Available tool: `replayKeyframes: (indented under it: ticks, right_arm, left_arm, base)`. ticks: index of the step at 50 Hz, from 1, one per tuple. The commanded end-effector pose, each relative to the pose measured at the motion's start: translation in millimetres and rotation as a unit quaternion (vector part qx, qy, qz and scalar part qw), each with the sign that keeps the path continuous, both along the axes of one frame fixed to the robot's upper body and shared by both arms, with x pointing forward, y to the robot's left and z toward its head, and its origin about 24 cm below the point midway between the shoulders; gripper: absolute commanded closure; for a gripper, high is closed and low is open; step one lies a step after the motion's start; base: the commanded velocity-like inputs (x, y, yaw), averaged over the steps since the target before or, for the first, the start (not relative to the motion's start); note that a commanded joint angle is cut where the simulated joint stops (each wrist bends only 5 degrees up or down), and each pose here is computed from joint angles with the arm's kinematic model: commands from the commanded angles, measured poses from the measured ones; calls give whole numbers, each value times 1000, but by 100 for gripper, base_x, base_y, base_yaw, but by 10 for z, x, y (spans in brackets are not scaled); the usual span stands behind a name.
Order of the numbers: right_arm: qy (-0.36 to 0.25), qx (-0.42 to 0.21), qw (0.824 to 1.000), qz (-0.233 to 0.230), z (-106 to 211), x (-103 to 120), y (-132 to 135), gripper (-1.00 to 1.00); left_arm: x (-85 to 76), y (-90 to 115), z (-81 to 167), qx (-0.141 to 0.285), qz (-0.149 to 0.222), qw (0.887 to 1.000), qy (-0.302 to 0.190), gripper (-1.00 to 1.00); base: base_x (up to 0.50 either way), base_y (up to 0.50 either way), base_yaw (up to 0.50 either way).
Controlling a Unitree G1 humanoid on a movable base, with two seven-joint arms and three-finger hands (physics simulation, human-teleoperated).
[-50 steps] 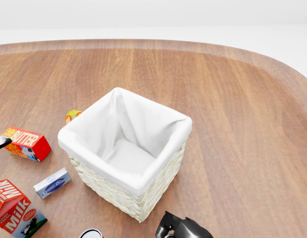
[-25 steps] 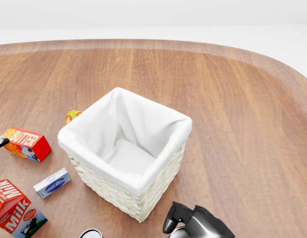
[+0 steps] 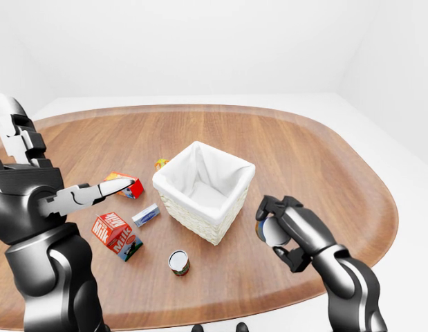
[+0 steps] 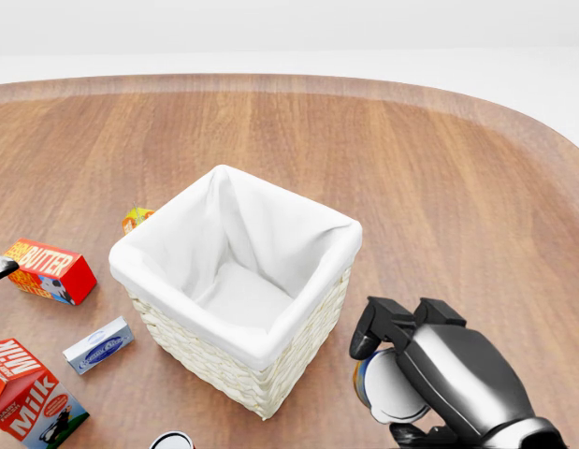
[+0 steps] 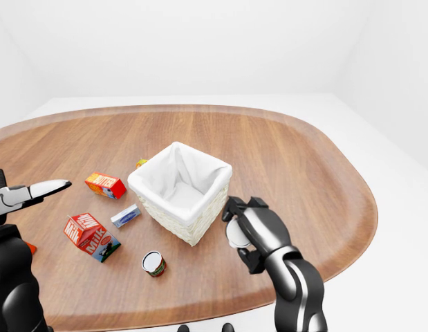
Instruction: Pick up the alphabet soup, and put it in the basket.
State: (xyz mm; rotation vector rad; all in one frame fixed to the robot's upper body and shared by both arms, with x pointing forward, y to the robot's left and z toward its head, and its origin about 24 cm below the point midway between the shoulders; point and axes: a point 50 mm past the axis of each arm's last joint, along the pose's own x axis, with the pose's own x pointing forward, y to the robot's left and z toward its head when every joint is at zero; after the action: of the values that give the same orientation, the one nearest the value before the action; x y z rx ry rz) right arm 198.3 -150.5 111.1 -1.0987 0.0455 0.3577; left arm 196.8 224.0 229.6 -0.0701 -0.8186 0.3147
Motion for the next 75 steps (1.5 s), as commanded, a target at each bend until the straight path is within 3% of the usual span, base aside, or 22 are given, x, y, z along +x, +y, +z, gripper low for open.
replayKeyframes:
  ticks: [1,13,22,29,51,66,75]
  right_arm:
    - [-149,-48,987,-44,596,26,-85,100]
    - [-286,-96,951,-72,1140,73,-42,100]
    - [-336,-111,933,-69,1377,177,64,100]
    - [-344,-101,932,-50,1467,309,150,100]
    - [-238,-45,967,75,1347,960,537,100]
    - [-186,-33,975,115,1294,1211,723,100]
    - [-112,-14,984,137,1092,1428,841,100]
  left_arm:
    - [8,3,-2,-1,0,1000,1,-100]
    - [-6,0,8,-1,-1,1000,-3,-100]
    - [-12,-6,17,-1,-1,1000,-5,-100]
    - [8,0,0,-1,-1,1000,0,-100]
    - [18,-3,-20,1,-1,1000,6,-100]
    - [34,-8,-37,2,-2,1000,11,-100]
    - [42,-5,-33,0,-2,1000,11,-100]
  base:
    - [0,0,0]
    - [0,0,0]
    - [0,0,0]
    - [0,0,0]
    - [0,0,0]
    - [0,0,0]
    - [0,0,0]
